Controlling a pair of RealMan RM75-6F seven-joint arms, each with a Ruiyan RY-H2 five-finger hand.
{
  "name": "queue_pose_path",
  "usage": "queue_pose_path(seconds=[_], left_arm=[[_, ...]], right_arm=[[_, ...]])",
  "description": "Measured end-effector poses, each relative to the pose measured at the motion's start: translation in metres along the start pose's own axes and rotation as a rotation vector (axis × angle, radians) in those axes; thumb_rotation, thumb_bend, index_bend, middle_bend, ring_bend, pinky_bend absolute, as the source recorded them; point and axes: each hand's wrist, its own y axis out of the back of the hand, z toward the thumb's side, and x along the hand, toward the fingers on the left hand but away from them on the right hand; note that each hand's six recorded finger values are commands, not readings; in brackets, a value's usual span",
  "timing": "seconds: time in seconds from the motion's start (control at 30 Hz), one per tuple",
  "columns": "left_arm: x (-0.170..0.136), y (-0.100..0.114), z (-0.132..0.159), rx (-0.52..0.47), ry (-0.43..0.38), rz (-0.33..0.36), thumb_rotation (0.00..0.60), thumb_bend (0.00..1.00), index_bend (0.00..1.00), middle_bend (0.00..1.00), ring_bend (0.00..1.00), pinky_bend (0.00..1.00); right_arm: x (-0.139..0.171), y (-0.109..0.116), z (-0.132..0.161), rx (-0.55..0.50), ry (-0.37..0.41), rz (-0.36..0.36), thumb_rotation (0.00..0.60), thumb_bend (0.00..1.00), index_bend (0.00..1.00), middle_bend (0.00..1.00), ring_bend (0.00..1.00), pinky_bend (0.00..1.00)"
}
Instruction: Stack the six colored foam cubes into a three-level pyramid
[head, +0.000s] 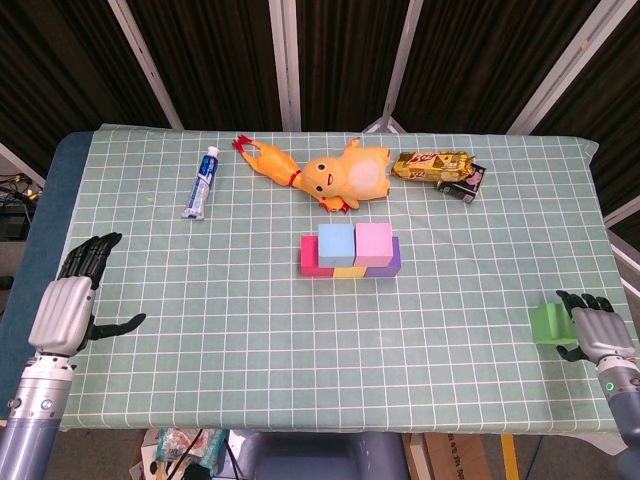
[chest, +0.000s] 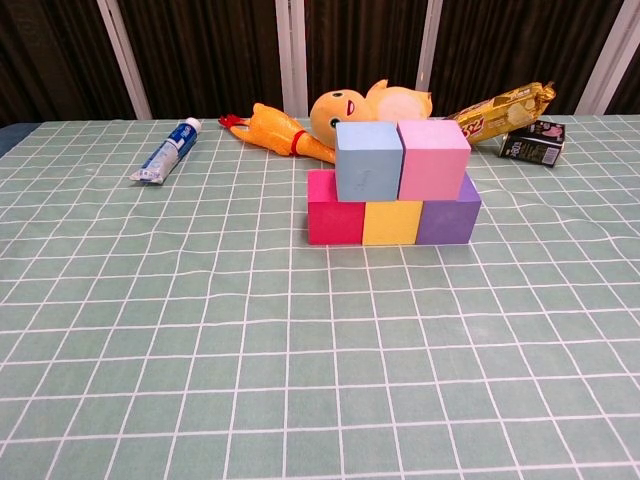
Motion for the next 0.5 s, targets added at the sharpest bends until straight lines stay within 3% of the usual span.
queue_pose_path(seconds=[0.2,0.5], left_arm=[[0.0,0.0,0.0,-0.005,0.001,0.001,0.6,0.13,0.0,0.04,0.0,0.03],[0.001,-0.001,-0.001,-0.006,0.005,-0.004,0.6,0.13,0.0,0.04,0.0,0.03]], right_arm=[[-0.007,-0.004,0.001,0.028,0.002,0.0,0.6,0.31,0.0,0.34,0.2,0.0],[-0.009,0.009,0.013,0.006,0.037,-0.07,0.6,0.31,0.0,0.36,0.23,0.0]])
